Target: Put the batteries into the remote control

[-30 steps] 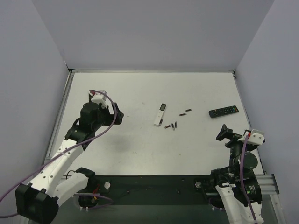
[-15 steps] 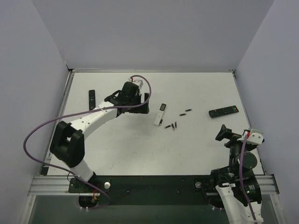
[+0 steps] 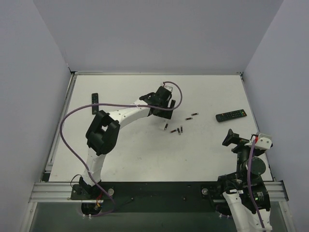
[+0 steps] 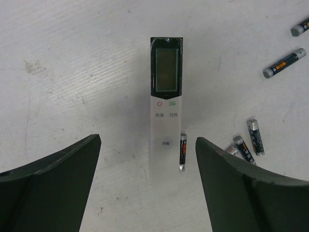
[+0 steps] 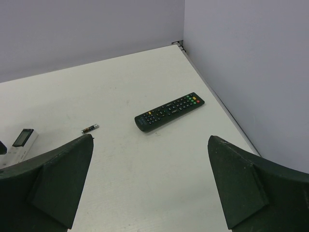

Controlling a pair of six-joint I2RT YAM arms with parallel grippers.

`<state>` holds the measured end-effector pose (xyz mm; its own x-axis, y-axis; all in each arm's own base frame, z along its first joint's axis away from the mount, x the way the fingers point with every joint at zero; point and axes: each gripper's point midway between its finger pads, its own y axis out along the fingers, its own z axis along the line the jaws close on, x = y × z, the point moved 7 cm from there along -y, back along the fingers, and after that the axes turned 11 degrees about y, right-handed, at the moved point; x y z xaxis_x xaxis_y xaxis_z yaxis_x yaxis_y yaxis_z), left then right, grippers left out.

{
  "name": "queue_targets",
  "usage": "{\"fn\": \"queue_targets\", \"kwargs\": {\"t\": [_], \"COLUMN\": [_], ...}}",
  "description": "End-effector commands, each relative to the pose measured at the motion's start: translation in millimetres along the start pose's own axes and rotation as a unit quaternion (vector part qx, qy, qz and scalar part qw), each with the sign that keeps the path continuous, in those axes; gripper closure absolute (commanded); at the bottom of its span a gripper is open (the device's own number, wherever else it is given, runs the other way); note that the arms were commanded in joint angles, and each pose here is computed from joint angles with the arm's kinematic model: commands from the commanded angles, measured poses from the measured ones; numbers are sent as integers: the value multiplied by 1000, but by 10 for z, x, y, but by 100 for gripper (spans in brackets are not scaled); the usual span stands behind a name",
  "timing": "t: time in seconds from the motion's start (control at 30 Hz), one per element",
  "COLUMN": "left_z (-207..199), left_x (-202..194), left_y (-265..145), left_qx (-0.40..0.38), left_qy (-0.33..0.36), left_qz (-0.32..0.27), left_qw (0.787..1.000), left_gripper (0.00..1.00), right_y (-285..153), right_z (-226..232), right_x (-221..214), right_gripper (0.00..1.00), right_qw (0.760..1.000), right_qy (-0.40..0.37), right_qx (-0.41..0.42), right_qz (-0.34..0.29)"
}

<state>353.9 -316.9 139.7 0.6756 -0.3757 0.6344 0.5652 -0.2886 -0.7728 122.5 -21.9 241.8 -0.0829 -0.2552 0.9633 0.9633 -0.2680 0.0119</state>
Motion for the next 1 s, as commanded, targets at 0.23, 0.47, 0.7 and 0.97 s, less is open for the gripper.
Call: {"fn": "queue_targets", "kwargs": {"t": [0.23, 0.47, 0.7, 0.97], "left_z": [-235, -269, -217, 102], "left_x": [263, 218, 182, 200], "left_y": [362, 600, 689, 585], "left_qx": [13, 29, 47, 58], "left_qy": [39, 56, 63, 40], "left_qz": [-35, -15, 1, -1], "left_qw": [999, 998, 997, 998], "left_gripper": [20, 34, 47, 80], "right_y": [-133, -133, -132, -129], "right_z": [-4, -4, -8, 3], "right_x": [177, 173, 168, 162], "right_gripper": [0, 0, 0, 0], "right_qw": [997, 997, 997, 998], "right_qy": [29, 26, 26, 25], "right_qx": [26, 26, 24, 28], "right_qz": [-69, -65, -63, -59]}}
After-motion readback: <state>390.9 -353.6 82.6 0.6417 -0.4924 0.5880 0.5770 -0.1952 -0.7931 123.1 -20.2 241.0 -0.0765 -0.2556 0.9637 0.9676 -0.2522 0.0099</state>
